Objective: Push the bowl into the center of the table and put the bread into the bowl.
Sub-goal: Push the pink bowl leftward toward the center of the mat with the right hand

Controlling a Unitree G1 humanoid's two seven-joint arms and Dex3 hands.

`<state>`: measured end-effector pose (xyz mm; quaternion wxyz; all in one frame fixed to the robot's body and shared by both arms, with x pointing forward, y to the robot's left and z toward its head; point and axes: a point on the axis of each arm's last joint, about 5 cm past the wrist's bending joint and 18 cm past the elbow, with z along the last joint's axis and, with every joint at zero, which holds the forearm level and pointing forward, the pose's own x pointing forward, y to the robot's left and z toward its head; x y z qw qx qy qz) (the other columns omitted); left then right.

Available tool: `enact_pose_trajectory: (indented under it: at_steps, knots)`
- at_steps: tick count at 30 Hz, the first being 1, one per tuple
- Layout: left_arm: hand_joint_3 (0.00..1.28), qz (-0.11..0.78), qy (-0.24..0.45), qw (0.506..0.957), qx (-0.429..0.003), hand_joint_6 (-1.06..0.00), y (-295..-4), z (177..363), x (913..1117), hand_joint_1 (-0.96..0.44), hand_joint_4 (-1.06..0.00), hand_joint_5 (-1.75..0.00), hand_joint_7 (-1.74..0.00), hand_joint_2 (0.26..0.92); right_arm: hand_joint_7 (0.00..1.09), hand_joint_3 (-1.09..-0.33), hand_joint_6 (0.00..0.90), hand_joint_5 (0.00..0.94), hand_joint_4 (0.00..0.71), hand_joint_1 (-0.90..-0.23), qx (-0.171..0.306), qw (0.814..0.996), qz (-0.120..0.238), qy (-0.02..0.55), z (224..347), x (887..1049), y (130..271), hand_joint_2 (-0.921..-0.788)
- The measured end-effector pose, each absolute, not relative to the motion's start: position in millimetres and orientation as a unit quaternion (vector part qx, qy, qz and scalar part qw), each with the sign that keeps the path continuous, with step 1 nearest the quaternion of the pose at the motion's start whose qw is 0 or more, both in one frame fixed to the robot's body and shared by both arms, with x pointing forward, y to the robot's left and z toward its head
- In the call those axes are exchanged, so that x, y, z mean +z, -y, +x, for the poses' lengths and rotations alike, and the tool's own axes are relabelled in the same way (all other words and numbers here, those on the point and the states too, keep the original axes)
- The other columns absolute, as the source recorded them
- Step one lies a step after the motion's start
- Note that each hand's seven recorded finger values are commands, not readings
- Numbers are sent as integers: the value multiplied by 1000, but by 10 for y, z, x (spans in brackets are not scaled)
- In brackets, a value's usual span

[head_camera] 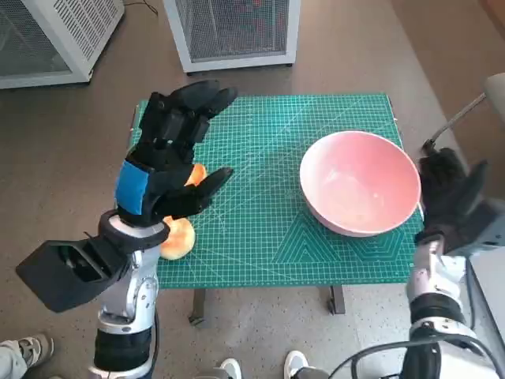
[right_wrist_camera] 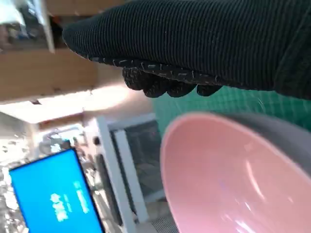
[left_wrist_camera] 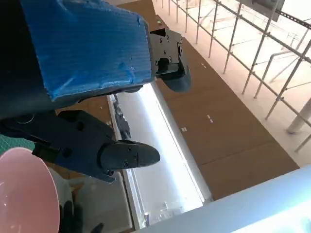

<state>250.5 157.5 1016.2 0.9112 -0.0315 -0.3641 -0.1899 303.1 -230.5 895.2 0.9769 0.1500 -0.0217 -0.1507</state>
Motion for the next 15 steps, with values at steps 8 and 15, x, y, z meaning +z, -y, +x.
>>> enact_pose_trajectory:
  at_steps: [8, 15]
  knots:
    - [274, -27, 362, 914, -184, 1, -1620, 2492, 10147, -269, -89, -506, -810, 887, 464, -714, 131, 7, 307, -407, -125, 977, 173, 9, 3094, 8945, 2088, -921]
    - [206, -20, 359, 916, -178, 1, -1680, 2463, 10114, -278, -132, -429, -789, 918, 455, -650, 149, 12, 324, -431, -100, 977, 190, 4, 3176, 9007, 1912, -921]
